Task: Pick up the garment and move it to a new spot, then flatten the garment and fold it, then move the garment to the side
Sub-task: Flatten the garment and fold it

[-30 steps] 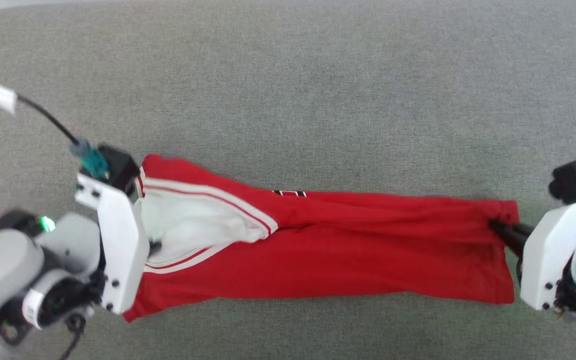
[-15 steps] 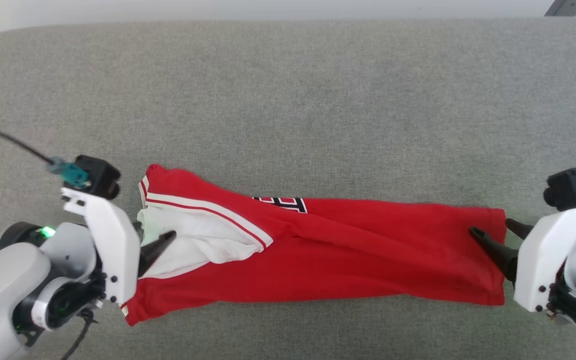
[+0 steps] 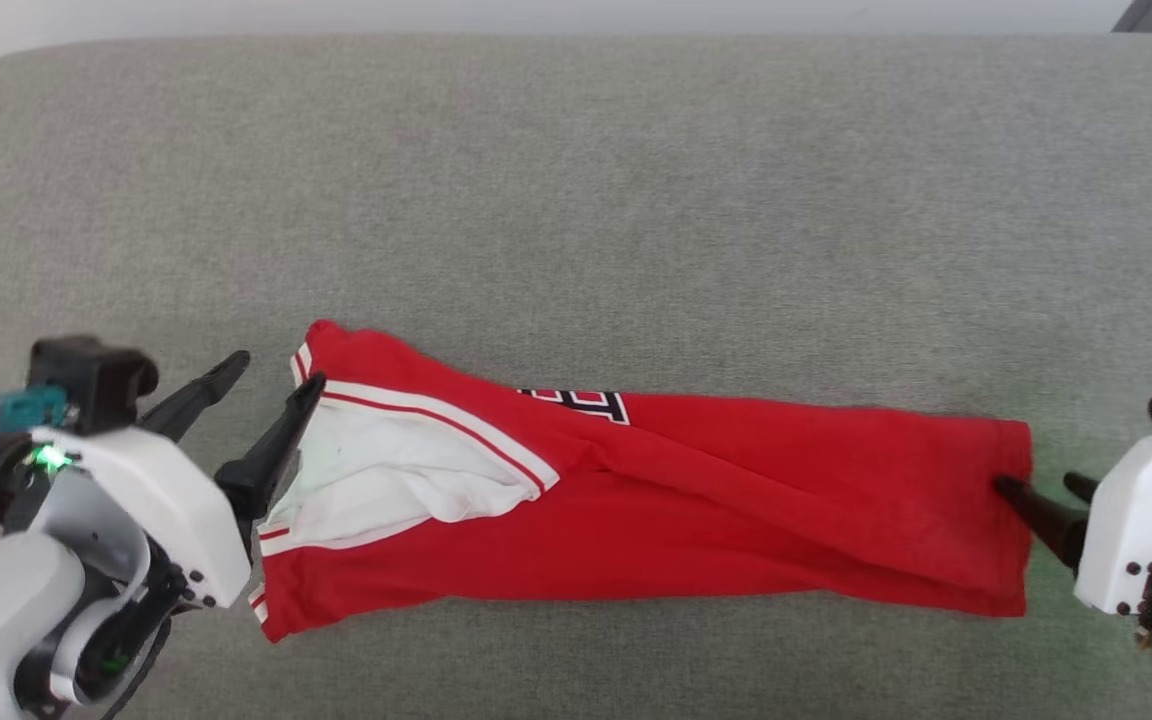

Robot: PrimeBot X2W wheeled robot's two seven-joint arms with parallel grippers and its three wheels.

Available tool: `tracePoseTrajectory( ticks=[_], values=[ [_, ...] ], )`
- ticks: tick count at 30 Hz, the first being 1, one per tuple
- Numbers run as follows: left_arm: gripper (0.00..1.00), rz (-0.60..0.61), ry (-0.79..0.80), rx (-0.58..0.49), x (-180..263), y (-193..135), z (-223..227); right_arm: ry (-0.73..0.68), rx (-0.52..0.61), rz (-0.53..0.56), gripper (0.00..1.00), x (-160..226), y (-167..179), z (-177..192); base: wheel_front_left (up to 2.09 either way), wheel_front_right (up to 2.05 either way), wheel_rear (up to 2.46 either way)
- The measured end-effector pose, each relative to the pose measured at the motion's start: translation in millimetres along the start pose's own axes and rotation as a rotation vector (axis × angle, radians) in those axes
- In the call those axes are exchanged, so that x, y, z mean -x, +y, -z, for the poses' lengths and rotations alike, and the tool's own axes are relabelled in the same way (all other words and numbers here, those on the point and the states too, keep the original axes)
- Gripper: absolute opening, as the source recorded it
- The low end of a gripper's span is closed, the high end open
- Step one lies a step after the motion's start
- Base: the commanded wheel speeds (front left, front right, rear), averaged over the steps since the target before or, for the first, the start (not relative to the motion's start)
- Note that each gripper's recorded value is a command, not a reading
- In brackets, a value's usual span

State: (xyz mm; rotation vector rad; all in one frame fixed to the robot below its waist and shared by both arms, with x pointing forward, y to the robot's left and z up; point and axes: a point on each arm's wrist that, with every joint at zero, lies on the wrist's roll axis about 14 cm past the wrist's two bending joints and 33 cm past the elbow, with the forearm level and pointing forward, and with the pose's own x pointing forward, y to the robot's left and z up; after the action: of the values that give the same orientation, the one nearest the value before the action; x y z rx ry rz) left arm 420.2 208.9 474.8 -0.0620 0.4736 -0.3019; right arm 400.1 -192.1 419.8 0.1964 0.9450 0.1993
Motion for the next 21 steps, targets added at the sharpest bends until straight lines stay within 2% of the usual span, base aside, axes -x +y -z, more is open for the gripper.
tracePoseTrajectory(
  ticks=[5,12,13,14,17,21],
  values=[
    [1.0,-0.048,-0.094,0.026,5,12,4,0.081,-0.035,-0.041,1.0,-22,7,14,0.0,0.0,0.0],
    [1.0,-0.121,-0.148,0.051,9,26,15,0.213,-0.005,-0.073,1.0,-49,17,33,0.0,0.0,0.0],
    [1.0,-0.136,-0.153,0.051,11,30,16,0.23,-0.002,-0.079,0.74,-51,17,33,0.0,0.0,0.0],
    [1.0,-0.148,-0.165,0.065,11,32,15,0.242,0.0,-0.093,0.0,-53,20,34,0.0,0.0,0.0],
    [1.0,-0.185,-0.243,0.074,13,38,2,0.253,0.005,-0.122,0.0,-55,24,30,0.0,0.0,0.0],
    [1.0,-0.223,-0.282,0.118,24,41,11,0.232,-0.013,-0.173,0.0,-51,34,20,0.0,0.0,0.0]
  ],
)
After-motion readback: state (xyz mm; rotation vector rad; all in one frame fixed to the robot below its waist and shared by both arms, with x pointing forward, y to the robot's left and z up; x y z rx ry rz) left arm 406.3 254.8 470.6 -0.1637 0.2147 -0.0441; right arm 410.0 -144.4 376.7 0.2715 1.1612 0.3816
